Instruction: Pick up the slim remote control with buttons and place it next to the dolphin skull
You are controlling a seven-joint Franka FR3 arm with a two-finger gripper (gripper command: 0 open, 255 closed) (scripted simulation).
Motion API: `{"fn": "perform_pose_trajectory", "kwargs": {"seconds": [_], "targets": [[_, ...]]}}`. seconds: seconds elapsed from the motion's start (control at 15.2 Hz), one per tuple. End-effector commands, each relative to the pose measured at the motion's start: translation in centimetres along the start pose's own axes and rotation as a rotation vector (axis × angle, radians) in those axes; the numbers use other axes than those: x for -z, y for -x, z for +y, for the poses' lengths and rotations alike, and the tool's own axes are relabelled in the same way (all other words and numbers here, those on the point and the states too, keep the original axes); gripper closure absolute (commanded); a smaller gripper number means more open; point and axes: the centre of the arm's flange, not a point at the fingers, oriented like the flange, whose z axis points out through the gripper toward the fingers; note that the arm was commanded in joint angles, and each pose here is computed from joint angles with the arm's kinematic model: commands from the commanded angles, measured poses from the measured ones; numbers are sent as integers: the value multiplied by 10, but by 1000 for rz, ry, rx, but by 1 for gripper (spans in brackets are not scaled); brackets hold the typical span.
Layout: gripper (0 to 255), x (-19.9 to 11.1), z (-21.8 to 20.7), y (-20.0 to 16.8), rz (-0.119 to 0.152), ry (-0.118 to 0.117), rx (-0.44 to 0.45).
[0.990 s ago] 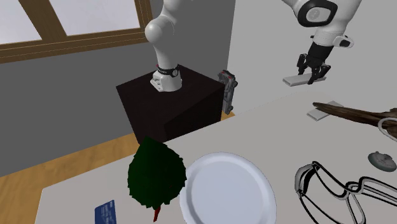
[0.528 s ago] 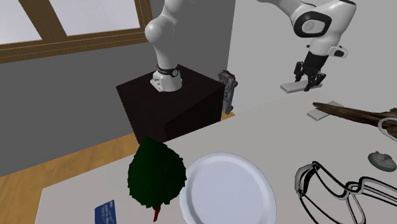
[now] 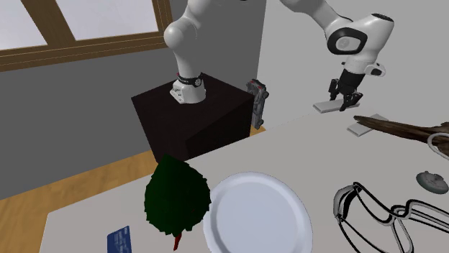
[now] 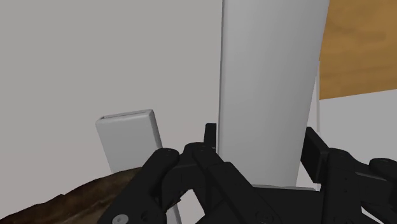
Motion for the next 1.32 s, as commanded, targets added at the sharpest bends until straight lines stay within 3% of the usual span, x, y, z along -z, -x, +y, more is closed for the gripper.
{"fn": "perform_pose_trajectory", "kwargs": {"seconds": [0.0,0.46,0.99,1.06,1.25], "targets": [[255,-10,0,-1,1,0,0],[255,-51,1,-2,1,0,0],[255,-51,1,-2,1,0,0],[0,-51,1,-2,1,0,0],[0,-51,1,-2,1,0,0]]}}
